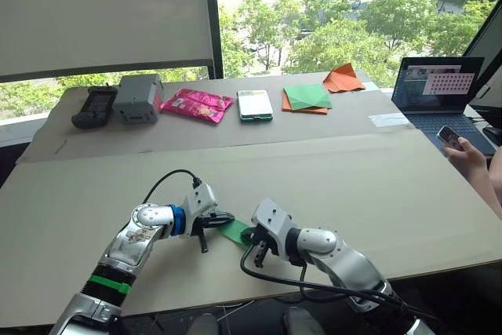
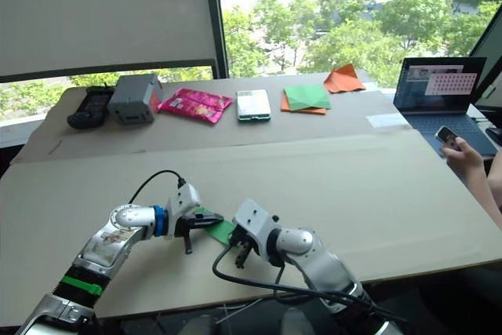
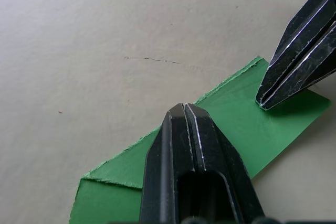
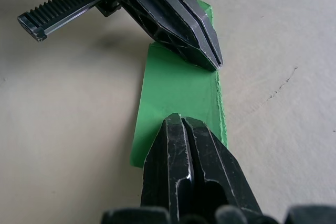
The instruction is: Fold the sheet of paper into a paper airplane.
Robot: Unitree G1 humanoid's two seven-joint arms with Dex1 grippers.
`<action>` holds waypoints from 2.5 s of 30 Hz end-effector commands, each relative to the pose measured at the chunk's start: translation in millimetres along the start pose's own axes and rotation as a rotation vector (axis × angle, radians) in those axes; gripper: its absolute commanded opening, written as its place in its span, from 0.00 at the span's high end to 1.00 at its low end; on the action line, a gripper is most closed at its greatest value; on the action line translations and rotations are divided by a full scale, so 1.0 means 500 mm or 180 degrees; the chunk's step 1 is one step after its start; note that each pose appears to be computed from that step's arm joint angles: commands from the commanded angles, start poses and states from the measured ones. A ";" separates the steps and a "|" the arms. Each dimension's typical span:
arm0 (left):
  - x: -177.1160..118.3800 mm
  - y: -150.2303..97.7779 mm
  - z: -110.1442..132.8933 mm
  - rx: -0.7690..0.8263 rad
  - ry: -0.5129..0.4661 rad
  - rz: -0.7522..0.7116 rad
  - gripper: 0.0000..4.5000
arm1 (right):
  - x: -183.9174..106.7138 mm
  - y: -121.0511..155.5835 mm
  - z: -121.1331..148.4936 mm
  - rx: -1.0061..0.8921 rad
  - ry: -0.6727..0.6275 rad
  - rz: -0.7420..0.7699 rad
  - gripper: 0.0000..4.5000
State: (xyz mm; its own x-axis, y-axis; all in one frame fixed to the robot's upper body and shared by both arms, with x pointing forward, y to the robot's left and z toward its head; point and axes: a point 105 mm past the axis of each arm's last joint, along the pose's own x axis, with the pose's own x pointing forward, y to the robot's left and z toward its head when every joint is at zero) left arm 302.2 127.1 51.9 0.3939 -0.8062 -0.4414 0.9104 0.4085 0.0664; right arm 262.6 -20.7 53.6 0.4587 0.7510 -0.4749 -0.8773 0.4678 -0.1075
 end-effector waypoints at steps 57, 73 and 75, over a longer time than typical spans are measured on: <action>-0.042 0.030 0.022 -0.0499 -0.0491 0.0312 1.00 | -0.002 0.012 -0.054 0.0105 0.0461 0.0084 0.99; -0.001 0.005 -0.065 -0.0248 0.0184 0.0195 1.00 | -0.006 0.012 -0.054 0.0125 0.0479 0.0049 0.99; -0.011 0.007 -0.077 -0.0280 0.0224 0.0212 1.00 | -0.006 0.011 -0.054 0.0127 0.0481 0.0041 0.99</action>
State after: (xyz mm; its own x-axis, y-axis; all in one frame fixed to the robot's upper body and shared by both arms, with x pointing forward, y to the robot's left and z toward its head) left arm 305.2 129.1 47.6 0.4432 -0.8062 -0.3919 0.8868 0.4583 0.0600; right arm 258.3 -23.0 54.3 0.4490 0.7287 -0.5171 -0.8807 0.4586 -0.1185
